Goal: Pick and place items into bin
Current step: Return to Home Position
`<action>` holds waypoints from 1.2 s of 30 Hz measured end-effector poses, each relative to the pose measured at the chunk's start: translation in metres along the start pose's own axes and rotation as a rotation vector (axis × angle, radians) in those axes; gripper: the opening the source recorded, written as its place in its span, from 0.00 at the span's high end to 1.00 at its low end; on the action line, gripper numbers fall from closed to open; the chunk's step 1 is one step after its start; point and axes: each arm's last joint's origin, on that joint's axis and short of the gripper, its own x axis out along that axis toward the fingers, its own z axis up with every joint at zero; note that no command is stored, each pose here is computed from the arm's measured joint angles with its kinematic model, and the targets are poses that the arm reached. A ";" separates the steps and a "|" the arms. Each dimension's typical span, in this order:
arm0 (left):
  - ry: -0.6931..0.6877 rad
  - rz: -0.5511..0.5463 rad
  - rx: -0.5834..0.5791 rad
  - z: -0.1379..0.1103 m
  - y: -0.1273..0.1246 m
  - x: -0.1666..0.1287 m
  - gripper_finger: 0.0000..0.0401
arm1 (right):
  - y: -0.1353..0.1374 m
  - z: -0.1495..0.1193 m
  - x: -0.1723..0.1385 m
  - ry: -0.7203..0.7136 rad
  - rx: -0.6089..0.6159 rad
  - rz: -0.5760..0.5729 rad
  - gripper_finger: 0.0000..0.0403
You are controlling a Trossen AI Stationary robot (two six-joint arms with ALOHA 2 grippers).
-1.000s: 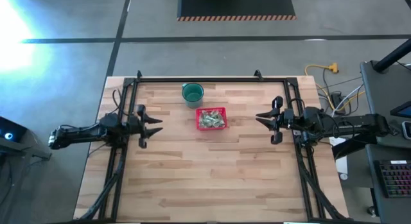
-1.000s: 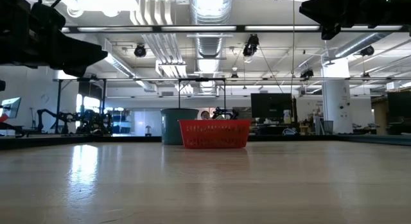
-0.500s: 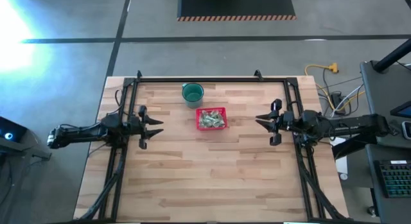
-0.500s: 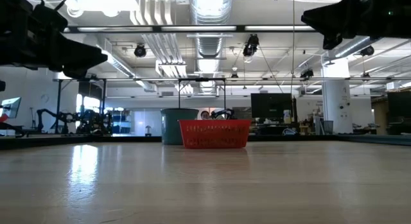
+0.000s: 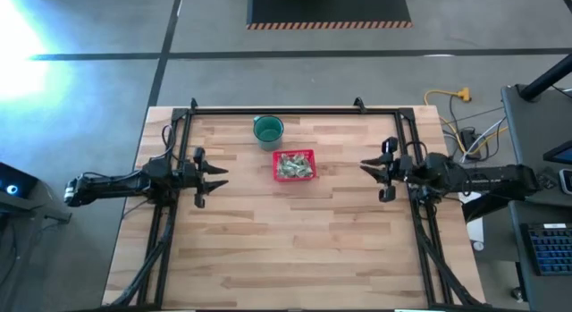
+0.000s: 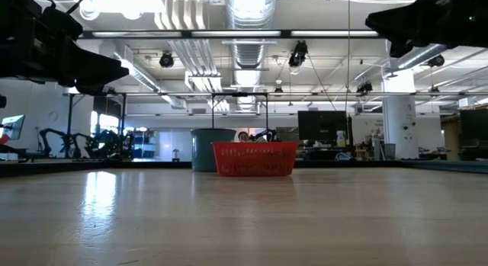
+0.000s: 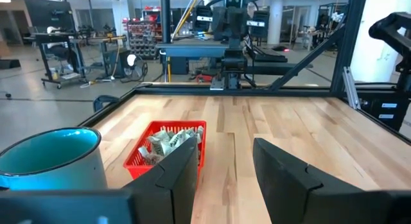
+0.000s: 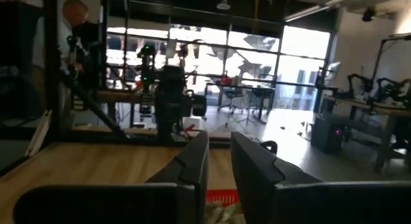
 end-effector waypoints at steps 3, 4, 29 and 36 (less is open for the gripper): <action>0.000 0.000 0.000 0.000 0.000 0.000 0.66 | 0.001 0.000 -0.007 -0.009 -0.006 0.053 0.86; 0.000 0.000 0.000 0.000 0.000 0.000 0.66 | 0.001 -0.001 -0.010 -0.027 -0.006 0.055 0.86; 0.015 0.002 0.001 -0.001 0.000 0.001 0.66 | 0.001 -0.038 -0.030 0.128 0.019 0.073 0.86; 0.016 0.002 0.002 -0.001 0.000 0.001 0.66 | 0.001 -0.039 -0.030 0.129 -0.036 0.074 0.86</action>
